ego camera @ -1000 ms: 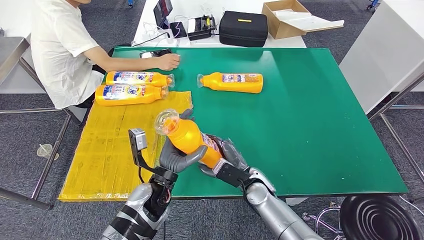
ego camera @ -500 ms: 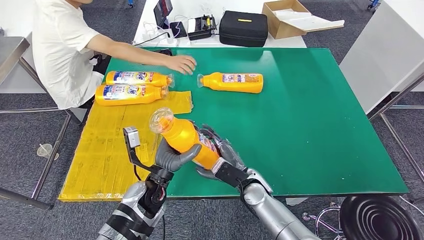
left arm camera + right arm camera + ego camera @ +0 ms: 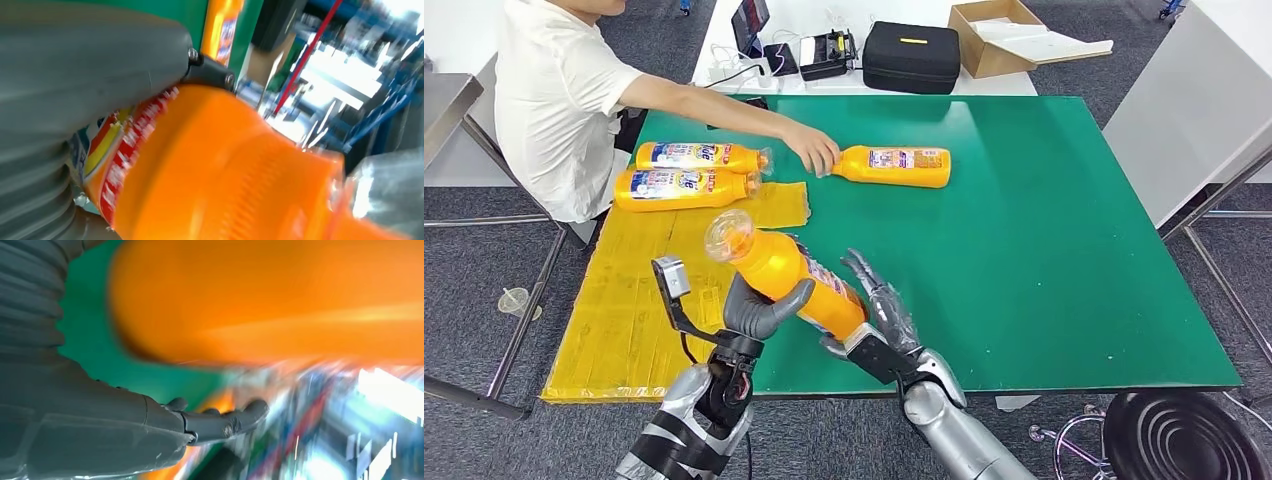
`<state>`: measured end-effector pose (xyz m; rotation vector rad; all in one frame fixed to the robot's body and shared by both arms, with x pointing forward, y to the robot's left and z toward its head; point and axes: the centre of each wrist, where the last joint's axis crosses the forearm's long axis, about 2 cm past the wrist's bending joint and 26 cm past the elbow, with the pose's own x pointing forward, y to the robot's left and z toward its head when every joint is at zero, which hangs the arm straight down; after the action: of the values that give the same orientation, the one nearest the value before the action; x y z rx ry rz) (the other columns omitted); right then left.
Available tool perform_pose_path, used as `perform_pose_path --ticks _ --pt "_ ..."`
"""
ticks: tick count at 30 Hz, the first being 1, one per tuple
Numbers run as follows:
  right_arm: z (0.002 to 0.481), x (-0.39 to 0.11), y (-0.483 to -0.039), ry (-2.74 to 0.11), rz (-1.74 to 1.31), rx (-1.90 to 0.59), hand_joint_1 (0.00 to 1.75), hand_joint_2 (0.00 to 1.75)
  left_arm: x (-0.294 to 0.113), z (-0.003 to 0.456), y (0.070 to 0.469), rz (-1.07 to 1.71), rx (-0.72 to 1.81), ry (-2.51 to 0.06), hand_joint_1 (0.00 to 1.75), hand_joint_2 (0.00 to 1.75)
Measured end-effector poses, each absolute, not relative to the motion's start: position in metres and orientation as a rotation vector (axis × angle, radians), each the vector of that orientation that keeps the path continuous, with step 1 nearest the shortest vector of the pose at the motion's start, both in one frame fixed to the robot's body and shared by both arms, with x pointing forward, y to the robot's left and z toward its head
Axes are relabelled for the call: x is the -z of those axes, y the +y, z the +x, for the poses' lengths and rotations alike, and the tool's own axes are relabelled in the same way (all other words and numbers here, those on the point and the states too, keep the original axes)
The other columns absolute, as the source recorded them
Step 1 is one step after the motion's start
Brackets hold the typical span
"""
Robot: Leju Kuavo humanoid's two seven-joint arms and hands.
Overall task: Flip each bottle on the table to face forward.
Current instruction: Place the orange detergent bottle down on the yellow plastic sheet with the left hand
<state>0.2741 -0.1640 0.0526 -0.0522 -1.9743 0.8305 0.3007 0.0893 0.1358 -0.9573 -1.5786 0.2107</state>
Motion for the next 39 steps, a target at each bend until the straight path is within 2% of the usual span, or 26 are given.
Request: perform_pose_path --ticks 3,6,8,14,20,24,28,32,36,39 --pt "0.263 -0.051 -0.181 -2.026 -0.478 -0.841 0.00 1.75 -0.130 0.301 0.113 -0.616 -0.175 -1.738 1.75 1.75" --pt "0.251 -0.048 -0.221 -1.989 -0.752 -0.942 0.00 1.75 -0.120 0.301 0.151 -0.084 0.040 -1.930 1.75 1.75" --pt "0.243 -0.047 -0.252 -1.931 -0.877 -0.913 0.00 1.75 -0.116 0.301 0.172 0.162 0.174 -1.995 1.75 1.75" --pt "0.221 -0.051 -0.308 -1.843 -1.058 -0.712 0.00 1.75 -0.110 0.296 0.213 0.500 0.411 -1.981 1.75 1.75" --pt "0.217 -0.052 -0.315 -1.819 -1.084 -0.639 0.00 1.75 -0.106 0.298 0.235 0.778 0.684 -1.875 1.72 1.75" --pt "0.217 -0.052 -0.315 -1.816 -1.073 -0.606 0.00 1.75 -0.099 0.308 0.244 0.817 0.842 -1.754 1.36 1.75" --pt "0.220 -0.051 -0.311 -1.834 -1.044 -0.583 0.00 1.75 -0.090 0.323 0.247 0.760 0.967 -1.641 0.76 1.75" --pt "0.226 -0.050 -0.306 -1.854 -1.017 -0.575 0.00 1.75 -0.085 0.337 0.247 0.698 1.027 -1.583 0.52 1.75" --pt "0.229 -0.049 -0.302 -1.861 -0.992 -0.564 0.00 1.75 -0.084 0.346 0.248 0.658 1.047 -1.555 0.05 1.75" --pt "0.231 -0.047 -0.299 -1.869 -0.964 -0.555 0.00 1.75 -0.082 0.351 0.248 0.586 1.061 -1.532 0.00 1.75"
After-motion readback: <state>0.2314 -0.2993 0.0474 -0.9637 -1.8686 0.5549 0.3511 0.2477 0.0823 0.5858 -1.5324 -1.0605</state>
